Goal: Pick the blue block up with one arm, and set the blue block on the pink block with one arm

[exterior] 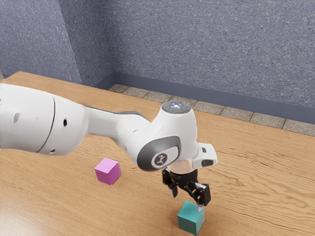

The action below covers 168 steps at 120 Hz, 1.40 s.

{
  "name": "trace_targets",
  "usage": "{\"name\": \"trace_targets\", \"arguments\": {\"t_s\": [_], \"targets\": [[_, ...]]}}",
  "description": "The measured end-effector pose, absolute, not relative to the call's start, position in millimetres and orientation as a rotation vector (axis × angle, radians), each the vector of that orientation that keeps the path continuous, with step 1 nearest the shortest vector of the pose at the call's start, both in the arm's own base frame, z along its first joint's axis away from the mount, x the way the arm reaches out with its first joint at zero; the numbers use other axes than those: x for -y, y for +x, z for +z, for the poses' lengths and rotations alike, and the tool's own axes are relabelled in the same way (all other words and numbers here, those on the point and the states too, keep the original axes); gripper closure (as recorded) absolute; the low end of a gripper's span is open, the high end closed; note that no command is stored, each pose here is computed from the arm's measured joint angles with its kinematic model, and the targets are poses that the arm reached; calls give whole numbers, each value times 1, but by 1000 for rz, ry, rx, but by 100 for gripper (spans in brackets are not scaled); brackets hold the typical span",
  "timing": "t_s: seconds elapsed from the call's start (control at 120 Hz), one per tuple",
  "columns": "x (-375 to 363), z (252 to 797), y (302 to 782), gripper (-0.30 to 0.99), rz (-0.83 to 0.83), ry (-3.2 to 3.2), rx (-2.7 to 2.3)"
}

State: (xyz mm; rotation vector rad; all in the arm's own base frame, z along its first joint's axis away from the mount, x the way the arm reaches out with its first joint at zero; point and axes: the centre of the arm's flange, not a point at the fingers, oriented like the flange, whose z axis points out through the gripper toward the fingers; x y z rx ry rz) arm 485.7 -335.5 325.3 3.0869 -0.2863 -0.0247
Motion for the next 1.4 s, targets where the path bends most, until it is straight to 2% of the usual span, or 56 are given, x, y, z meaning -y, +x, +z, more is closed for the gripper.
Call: {"name": "trace_targets", "arguments": {"t_s": [0.1, 0.35, 0.683, 1.217, 1.283, 1.4], "targets": [[339, 306, 489, 2, -23, 3122, 277], [353, 318, 503, 2, 56, 3116, 240], [355, 310, 489, 2, 28, 3117, 195], [356, 265, 486, 2, -10, 3147, 135], [357, 264, 486, 4, -5, 3146, 132], [357, 264, 486, 18, 2, 3144, 128]]}}
